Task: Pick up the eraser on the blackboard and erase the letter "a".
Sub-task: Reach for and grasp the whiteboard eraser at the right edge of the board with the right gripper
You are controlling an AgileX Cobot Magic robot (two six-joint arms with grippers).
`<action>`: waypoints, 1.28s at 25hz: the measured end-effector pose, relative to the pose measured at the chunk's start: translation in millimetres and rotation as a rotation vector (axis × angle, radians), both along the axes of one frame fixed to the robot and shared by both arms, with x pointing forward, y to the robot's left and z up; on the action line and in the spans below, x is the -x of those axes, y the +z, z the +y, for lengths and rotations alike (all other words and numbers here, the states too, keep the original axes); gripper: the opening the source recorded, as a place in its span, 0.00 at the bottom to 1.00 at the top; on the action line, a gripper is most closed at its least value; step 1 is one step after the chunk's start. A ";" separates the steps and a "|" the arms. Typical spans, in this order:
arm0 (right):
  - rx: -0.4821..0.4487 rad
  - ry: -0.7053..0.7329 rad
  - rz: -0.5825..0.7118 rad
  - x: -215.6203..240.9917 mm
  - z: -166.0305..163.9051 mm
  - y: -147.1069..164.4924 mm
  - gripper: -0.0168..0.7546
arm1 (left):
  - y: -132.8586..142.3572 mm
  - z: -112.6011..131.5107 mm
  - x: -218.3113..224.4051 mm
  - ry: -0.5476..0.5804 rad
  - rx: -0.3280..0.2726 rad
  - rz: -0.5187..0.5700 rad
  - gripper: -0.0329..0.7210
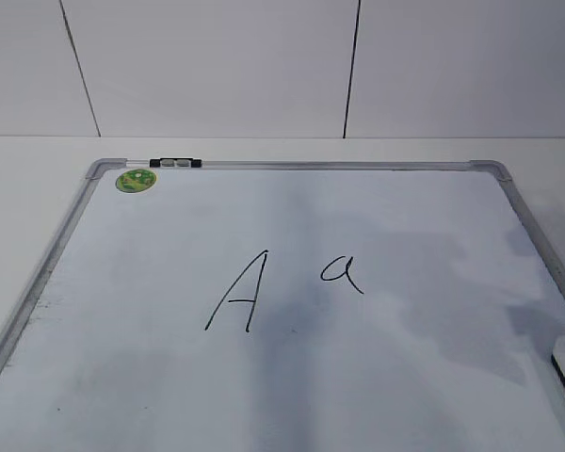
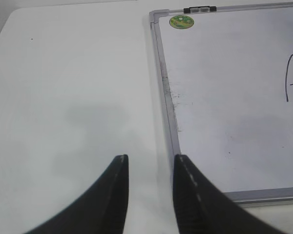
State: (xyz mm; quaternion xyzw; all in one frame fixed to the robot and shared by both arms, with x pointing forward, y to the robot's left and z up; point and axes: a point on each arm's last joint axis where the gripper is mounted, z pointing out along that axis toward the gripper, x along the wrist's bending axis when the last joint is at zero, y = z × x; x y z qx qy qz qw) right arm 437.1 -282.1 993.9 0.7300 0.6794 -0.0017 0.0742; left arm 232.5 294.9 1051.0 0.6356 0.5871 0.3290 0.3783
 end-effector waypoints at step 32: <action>-0.015 0.042 0.115 -12.8 4.4 -27.6 0.90 | 0.0 0.0 0.0 0.000 0.000 0.000 0.35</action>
